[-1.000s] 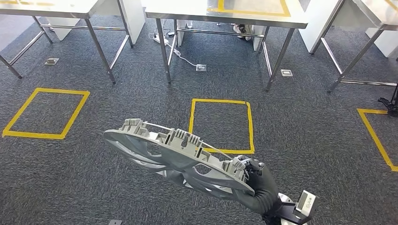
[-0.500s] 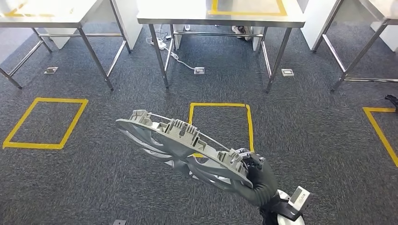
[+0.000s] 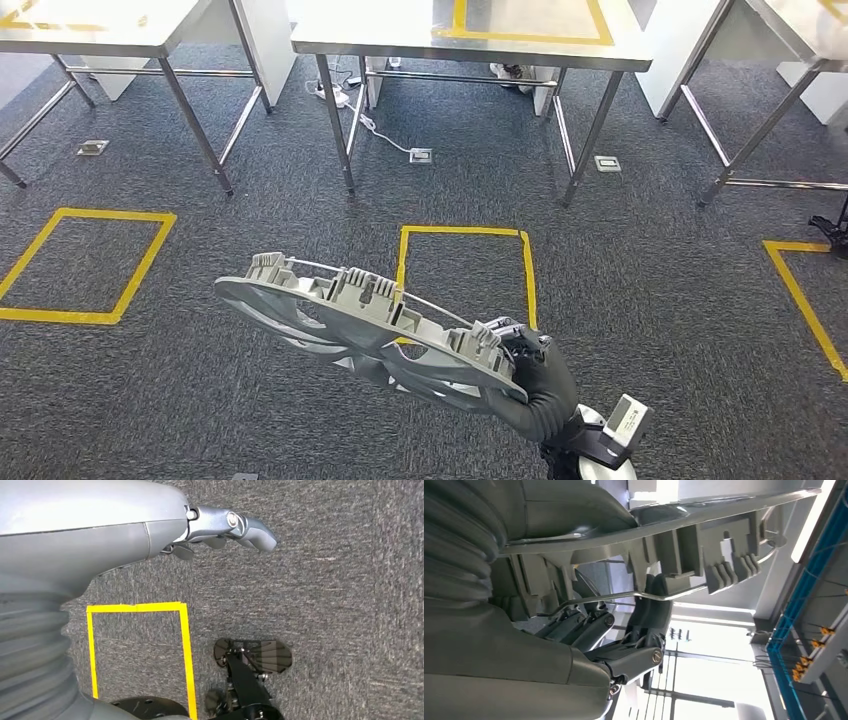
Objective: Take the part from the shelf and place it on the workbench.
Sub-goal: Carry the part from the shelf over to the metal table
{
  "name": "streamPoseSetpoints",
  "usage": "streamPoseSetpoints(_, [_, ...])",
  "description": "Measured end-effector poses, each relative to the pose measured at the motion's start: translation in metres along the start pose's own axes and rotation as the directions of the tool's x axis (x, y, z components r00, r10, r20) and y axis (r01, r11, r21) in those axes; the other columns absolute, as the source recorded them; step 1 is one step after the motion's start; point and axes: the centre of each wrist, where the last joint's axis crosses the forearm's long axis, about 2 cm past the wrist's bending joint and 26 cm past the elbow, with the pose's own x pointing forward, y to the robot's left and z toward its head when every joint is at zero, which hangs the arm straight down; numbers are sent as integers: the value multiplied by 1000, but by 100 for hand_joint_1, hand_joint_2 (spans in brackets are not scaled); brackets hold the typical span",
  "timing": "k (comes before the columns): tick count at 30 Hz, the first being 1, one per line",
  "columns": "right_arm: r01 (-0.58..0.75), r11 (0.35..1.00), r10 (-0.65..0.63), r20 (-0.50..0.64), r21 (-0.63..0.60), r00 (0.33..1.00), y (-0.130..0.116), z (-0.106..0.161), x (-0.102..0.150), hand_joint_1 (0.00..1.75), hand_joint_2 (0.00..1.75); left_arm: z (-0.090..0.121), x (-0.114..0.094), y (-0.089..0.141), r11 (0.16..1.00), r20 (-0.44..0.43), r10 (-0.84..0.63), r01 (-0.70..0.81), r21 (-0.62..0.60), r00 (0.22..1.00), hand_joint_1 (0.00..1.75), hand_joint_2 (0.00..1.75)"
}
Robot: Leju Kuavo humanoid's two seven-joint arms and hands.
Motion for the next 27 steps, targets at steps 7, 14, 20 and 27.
streamPoseSetpoints(7, [-10, 998, 11, -16, 67, 1000, 2, -4, -2, 175, 175, 0, 2, -1, 1000, -1, -1, 1, -3, 1000, 0, 175])
streamPoseSetpoints(14, [15, 991, -15, -5, 135, 1000, 3, -9, 0, 175, 175, -1, 4, -1, 1000, 2, -1, 1, -5, 1000, 0, 175])
streamPoseSetpoints(20, [23, 987, -22, -5, 161, 1000, 1, -11, 1, 175, 175, -1, 2, 0, 1000, -1, -2, 2, -4, 1000, 0, 175])
streamPoseSetpoints(27, [16, 984, -16, -3, 177, 1000, -4, -13, 2, 175, 175, -1, 2, 0, 1000, -1, 0, 0, -3, 1000, 0, 175])
